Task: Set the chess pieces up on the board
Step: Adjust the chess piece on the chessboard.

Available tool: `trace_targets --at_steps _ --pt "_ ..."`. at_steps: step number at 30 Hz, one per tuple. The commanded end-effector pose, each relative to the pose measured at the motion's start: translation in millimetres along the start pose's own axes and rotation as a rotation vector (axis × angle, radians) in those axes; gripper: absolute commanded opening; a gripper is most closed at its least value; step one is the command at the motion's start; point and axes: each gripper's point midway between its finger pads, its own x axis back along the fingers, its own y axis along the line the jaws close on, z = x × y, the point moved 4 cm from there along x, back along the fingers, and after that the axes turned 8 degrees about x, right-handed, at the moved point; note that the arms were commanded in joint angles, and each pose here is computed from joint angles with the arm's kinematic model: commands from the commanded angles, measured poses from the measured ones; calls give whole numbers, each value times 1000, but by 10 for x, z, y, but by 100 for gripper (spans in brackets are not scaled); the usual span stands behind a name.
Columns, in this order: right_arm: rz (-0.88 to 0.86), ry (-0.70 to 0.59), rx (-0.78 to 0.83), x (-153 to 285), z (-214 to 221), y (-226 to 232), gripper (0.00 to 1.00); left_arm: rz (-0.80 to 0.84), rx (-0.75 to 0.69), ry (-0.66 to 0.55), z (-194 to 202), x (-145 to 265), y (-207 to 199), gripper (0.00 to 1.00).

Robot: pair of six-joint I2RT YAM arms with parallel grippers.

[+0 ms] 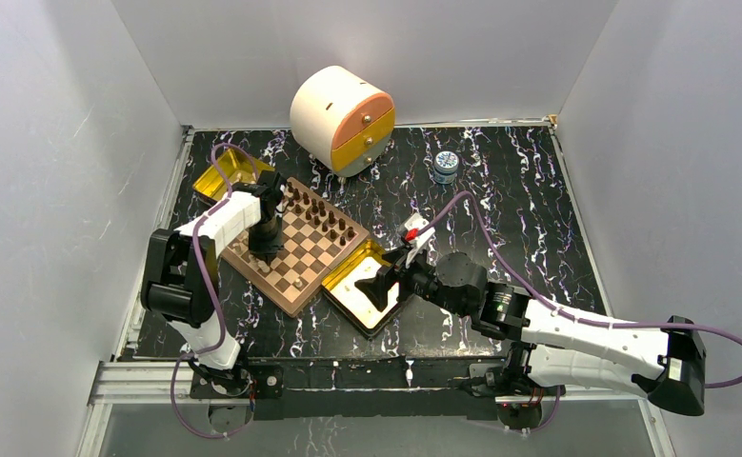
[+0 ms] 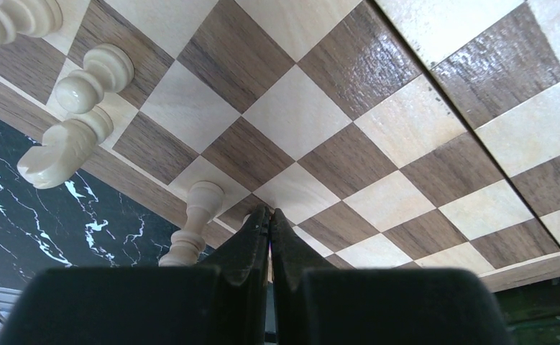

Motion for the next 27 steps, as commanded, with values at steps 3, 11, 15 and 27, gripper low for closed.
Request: trace_targets --at_steps 3,11,15,27 --pt "0 -111 -35 38 -366 32 99 -11 -23 33 64 26 24 0" --pt "1 -112 -39 37 -371 31 99 -10 -27 36 43 8 9 0" --pt "5 -114 -38 44 -376 24 99 -8 -28 34 37 17 7 0" --pt "5 -115 -36 40 -373 25 99 24 -6 -23 -182 128 -77 0"
